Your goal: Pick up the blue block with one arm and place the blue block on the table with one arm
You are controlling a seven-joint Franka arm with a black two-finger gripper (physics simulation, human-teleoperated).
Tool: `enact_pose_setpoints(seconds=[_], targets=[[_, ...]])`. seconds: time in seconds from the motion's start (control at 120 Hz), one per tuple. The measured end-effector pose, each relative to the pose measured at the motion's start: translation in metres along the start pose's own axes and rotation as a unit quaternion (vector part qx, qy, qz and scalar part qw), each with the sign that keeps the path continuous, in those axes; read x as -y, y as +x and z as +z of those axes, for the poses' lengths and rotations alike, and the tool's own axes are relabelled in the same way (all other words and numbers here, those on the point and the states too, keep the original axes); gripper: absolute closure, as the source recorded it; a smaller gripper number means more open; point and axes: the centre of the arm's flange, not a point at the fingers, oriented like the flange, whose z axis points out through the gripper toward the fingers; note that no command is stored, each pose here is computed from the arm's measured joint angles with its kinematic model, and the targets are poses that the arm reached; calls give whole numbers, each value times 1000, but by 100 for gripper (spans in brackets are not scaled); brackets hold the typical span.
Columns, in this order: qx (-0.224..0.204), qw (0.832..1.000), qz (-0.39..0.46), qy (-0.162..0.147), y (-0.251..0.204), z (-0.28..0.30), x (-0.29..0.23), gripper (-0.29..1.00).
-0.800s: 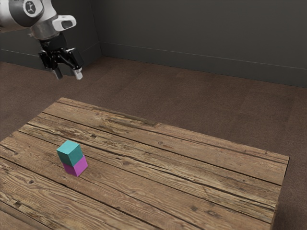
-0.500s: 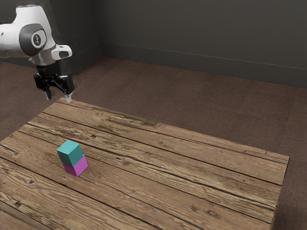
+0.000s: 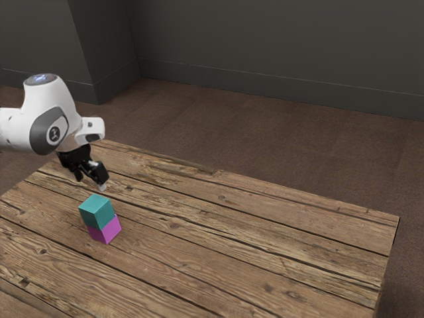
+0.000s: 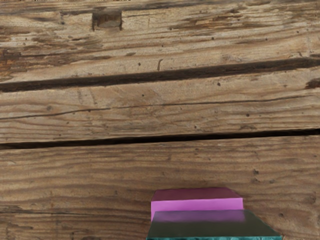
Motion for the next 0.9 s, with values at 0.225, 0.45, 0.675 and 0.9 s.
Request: enact_pose_setpoints(seconds=[0.225, 0.45, 0.675, 0.9], targets=[[-8, 1000, -8, 5, -14, 9, 7, 4], [-4, 1000, 12, -2, -17, 18, -20, 5], [2, 1000, 7, -9, -26, 24, -25, 5], [7, 1000, -3, -16, -30, 30, -25, 5]])
